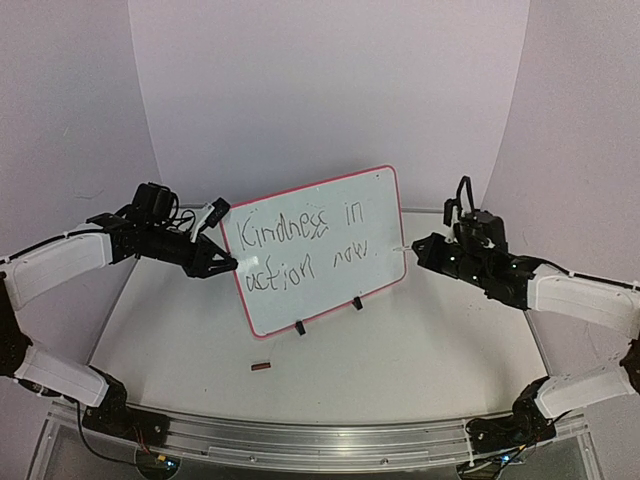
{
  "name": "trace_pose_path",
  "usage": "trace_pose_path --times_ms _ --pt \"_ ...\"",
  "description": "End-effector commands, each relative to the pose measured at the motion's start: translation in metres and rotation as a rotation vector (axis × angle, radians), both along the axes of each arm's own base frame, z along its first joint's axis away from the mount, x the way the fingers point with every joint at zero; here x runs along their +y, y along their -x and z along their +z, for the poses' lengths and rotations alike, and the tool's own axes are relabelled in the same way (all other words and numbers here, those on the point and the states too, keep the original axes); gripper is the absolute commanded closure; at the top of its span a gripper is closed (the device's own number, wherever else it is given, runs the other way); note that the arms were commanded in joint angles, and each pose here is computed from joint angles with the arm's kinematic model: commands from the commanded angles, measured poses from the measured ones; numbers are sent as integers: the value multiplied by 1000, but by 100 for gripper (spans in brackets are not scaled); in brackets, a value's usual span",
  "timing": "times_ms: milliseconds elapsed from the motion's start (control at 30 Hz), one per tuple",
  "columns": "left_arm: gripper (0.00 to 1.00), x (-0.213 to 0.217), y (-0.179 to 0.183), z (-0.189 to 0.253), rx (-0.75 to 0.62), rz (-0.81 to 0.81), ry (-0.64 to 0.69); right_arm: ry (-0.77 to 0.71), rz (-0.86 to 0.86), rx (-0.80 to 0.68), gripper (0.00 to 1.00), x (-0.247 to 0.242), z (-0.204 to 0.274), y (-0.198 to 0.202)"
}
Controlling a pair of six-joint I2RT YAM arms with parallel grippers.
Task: Write a sentence on the whiteboard
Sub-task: Place the whiteboard at the center of the board, then pick up the pen cap from the center of the board.
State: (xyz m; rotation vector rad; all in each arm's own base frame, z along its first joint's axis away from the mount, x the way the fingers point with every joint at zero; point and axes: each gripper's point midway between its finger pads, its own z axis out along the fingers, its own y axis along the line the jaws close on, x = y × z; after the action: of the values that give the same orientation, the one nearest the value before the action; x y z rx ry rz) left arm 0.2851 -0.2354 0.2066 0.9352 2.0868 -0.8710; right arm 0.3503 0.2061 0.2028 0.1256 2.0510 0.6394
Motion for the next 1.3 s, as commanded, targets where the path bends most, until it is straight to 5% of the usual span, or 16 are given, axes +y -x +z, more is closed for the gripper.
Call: trace_pose_path --times_ms 0,167,267,367,733,933,1267 --pt "62 3 3 1 -13 6 -18 33 -26 -3 100 -19 9 15" --pt "47 5 6 7 -34 13 -6 37 -9 -10 100 -25 17 28" --pt "23 7 7 9 -34 30 -7 34 -3 -16 100 -27 20 33" --pt "19 13 7 13 -33 76 -4 30 -6 -28 100 -30 26 37" --pt "23 54 35 53 -5 400 167 26 31 -49 100 -33 39 51" --pt "30 47 61 35 91 415 264 6 90 -33 100 -24 37 57" --pt "39 -12 97 -31 152 287 88 -6 115 -13 100 -17 35 56"
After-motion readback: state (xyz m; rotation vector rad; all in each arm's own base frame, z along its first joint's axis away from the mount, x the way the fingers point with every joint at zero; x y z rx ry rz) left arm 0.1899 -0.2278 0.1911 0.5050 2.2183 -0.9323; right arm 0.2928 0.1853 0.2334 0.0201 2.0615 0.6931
